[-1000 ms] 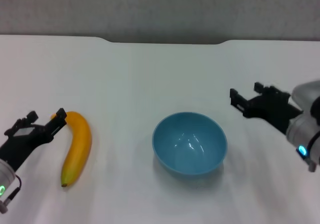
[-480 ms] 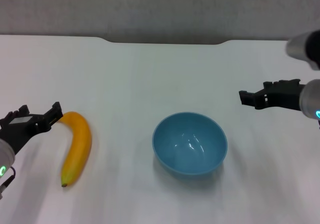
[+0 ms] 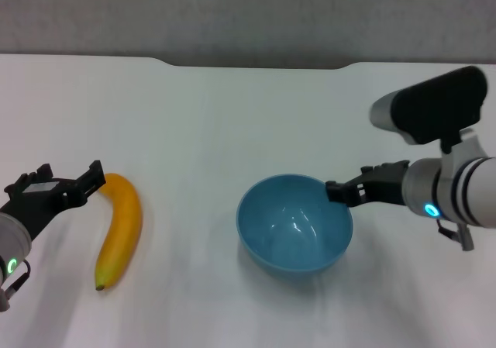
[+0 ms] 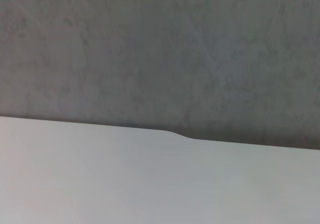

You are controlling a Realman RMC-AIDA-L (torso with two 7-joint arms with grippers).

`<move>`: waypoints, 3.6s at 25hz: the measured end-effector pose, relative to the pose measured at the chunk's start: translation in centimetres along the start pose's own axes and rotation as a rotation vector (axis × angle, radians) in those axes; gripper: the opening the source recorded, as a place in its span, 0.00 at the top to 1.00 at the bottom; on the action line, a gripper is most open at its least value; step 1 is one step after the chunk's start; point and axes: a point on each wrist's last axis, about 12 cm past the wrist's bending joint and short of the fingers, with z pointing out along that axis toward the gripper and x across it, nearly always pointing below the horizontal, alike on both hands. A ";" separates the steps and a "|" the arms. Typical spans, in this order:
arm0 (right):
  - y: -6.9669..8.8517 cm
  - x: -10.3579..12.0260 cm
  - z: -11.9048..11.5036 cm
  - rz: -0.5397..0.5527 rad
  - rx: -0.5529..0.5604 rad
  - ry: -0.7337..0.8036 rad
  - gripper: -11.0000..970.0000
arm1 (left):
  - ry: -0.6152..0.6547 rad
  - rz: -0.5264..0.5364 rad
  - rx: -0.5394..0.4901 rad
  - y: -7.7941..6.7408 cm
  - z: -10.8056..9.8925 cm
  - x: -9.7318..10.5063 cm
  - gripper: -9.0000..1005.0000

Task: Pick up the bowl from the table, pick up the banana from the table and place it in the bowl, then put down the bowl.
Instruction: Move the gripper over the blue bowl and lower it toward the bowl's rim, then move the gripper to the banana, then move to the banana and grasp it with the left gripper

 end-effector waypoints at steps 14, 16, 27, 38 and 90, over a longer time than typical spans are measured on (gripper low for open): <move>0.3 2.2 1.7 0.067 -0.025 0.034 0.31 | 0.007 0.005 0.003 -0.1 0.2 0.1 0.14; 0.3 2.7 2.0 0.078 -0.030 0.045 0.32 | 0.007 0.005 0.004 -0.1 0.2 0.2 0.14; -0.1 3.5 2.6 0.098 -0.025 0.037 0.32 | 0.006 0.006 0.004 -0.1 0.2 0.1 0.14; 0.0 4.1 2.7 0.082 -0.025 0.037 0.60 | 0.005 0.007 0.005 -0.2 0.2 0.1 0.14; 0.2 3.2 0.7 0.070 -0.035 -0.120 0.94 | 0.329 0.159 0.020 -5.2 5.9 -1.5 0.14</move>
